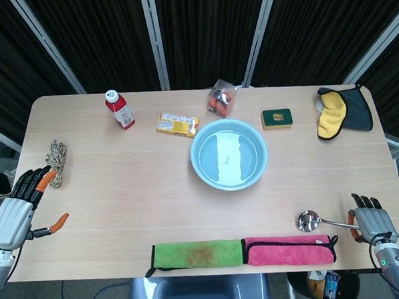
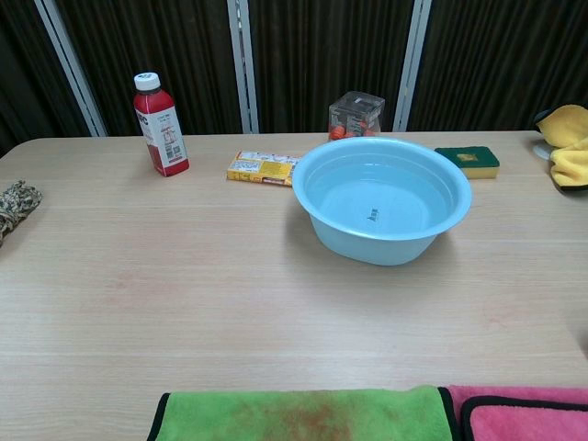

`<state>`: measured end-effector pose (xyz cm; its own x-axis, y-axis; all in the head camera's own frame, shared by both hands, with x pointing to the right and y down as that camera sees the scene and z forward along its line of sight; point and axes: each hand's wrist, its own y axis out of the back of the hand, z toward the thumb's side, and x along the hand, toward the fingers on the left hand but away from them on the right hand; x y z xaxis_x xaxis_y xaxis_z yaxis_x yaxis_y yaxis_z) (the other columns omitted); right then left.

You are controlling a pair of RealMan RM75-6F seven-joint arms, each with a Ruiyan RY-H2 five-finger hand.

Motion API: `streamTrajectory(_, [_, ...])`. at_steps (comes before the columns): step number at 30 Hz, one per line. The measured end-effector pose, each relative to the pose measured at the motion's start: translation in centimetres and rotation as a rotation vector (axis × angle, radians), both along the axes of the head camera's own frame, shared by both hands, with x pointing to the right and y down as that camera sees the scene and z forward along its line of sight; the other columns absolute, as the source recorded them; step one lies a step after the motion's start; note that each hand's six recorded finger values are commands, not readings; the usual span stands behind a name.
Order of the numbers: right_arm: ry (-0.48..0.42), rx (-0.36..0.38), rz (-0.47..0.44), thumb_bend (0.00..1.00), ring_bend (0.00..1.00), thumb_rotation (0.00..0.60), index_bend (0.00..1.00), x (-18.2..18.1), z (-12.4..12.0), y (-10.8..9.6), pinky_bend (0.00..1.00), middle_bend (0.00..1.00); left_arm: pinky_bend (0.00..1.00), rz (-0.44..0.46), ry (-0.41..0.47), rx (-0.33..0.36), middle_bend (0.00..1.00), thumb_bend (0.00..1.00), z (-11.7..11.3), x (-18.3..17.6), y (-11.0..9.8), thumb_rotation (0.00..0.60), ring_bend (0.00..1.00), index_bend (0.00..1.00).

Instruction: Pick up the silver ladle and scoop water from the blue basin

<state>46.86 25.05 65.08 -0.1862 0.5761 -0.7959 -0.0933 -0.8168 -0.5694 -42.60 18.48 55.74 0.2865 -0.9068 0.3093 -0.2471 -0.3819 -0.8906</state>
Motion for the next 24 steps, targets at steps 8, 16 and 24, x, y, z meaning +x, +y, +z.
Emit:
streamTrajectory(8, [-0.001,-0.082,0.0,0.67,0.0,0.6,0.76,0.2,-1.4,0.1,0.0,0.03,0.0,0.011,0.006,-0.004,0.0,0.28,0.0,0.3,0.2,0.293,0.0,0.0])
streamTrajectory(16, [0.008,-0.153,-0.003,0.67,0.0,0.6,0.77,0.3,-3.2,-0.6,0.0,0.04,0.0,0.017,0.015,-0.006,0.0,0.28,-0.1,0.5,0.3,0.292,0.0,0.0])
streamTrajectory(24, [-0.043,-0.165,0.061,0.67,0.0,0.6,0.78,0.1,-4.2,-1.4,0.0,0.05,0.0,0.022,0.02,-0.006,0.0,0.28,-0.2,0.5,0.5,0.295,0.0,0.0])
